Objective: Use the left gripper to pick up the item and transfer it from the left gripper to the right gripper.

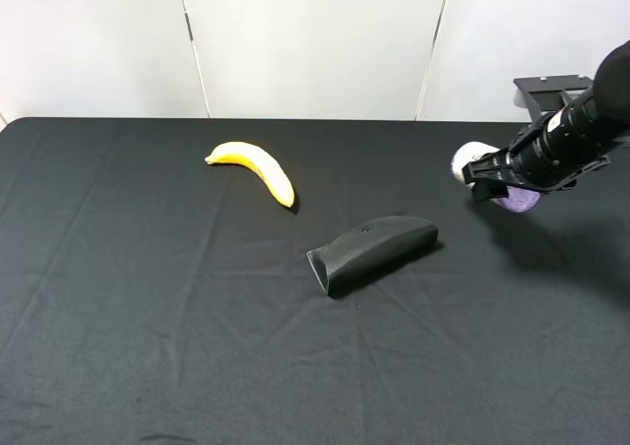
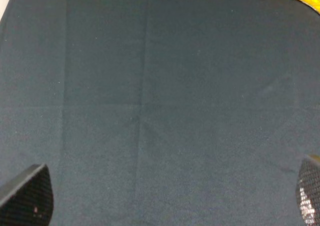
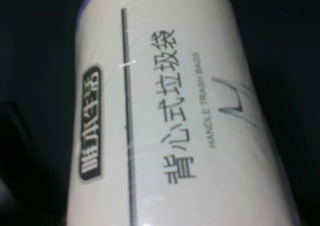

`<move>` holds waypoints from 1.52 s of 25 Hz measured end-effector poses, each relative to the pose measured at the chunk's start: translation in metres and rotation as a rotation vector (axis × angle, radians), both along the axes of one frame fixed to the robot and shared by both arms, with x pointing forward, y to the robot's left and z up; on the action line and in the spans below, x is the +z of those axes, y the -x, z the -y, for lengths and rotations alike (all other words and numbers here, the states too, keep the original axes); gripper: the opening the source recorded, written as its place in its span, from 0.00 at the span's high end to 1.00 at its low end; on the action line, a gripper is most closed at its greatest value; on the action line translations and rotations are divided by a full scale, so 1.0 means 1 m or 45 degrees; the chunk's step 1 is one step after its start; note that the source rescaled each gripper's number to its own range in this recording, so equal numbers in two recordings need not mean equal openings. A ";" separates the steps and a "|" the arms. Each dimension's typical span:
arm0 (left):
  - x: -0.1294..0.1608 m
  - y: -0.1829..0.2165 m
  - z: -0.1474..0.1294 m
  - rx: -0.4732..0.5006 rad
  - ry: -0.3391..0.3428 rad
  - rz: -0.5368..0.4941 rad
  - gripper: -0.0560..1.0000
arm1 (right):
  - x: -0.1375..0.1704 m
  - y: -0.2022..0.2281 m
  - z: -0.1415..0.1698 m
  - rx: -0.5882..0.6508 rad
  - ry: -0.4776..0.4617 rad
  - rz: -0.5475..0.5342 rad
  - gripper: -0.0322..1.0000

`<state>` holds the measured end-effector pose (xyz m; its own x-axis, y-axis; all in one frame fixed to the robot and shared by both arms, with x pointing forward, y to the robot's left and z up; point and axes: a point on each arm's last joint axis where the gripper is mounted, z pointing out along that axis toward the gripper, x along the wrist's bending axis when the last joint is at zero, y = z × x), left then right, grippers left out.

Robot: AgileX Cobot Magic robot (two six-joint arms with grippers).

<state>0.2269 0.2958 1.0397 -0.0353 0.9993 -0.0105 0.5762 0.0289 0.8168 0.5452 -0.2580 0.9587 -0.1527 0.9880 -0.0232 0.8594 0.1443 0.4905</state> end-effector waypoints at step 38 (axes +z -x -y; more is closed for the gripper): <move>0.000 0.000 0.000 0.000 0.000 0.000 0.09 | -0.001 0.001 0.004 -0.002 0.020 -0.029 0.00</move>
